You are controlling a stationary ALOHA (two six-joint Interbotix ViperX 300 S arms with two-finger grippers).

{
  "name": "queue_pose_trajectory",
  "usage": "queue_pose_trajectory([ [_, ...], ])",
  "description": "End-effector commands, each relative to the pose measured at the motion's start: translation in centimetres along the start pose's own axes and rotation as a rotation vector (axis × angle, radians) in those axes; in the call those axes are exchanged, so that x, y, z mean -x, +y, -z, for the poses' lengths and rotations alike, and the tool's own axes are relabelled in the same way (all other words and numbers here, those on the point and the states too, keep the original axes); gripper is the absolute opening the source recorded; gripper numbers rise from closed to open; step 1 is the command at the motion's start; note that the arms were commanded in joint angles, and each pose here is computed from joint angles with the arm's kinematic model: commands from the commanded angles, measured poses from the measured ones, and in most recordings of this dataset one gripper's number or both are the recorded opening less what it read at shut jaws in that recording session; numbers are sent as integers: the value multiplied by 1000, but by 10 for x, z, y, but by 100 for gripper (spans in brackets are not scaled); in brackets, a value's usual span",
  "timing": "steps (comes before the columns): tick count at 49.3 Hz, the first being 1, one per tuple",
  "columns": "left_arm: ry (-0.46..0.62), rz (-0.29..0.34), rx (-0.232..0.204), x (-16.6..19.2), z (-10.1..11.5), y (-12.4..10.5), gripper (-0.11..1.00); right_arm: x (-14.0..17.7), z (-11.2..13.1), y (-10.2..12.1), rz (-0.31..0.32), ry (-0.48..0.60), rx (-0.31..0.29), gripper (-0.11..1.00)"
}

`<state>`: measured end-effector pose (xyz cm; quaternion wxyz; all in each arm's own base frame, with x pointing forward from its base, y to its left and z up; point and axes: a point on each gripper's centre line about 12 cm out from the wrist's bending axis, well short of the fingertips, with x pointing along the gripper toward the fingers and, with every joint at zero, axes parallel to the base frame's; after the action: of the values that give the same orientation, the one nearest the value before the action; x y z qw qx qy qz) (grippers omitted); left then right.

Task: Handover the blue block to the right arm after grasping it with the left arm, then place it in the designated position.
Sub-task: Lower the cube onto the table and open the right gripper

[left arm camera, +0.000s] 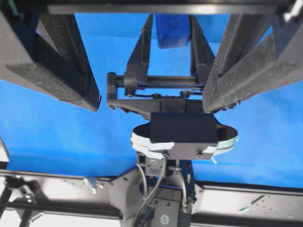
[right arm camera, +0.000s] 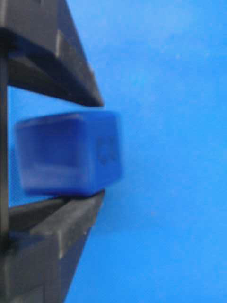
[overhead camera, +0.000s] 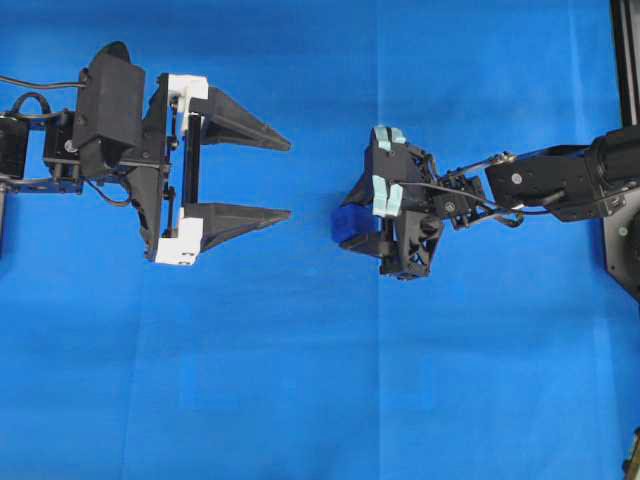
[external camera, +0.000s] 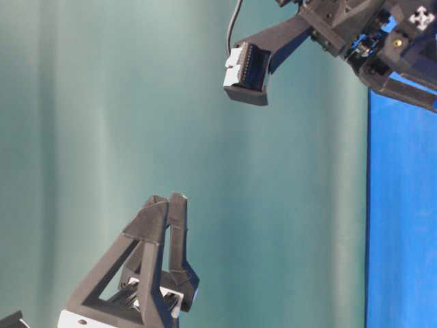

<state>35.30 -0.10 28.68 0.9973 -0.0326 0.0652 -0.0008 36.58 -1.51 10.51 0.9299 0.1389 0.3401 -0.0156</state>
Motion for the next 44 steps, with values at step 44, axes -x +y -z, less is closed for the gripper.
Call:
queue_pose_trajectory([
  [44, -36, 6, -7, 2, -14, -2, 93, 82, -68, 16, 103, -140, 25, 85],
])
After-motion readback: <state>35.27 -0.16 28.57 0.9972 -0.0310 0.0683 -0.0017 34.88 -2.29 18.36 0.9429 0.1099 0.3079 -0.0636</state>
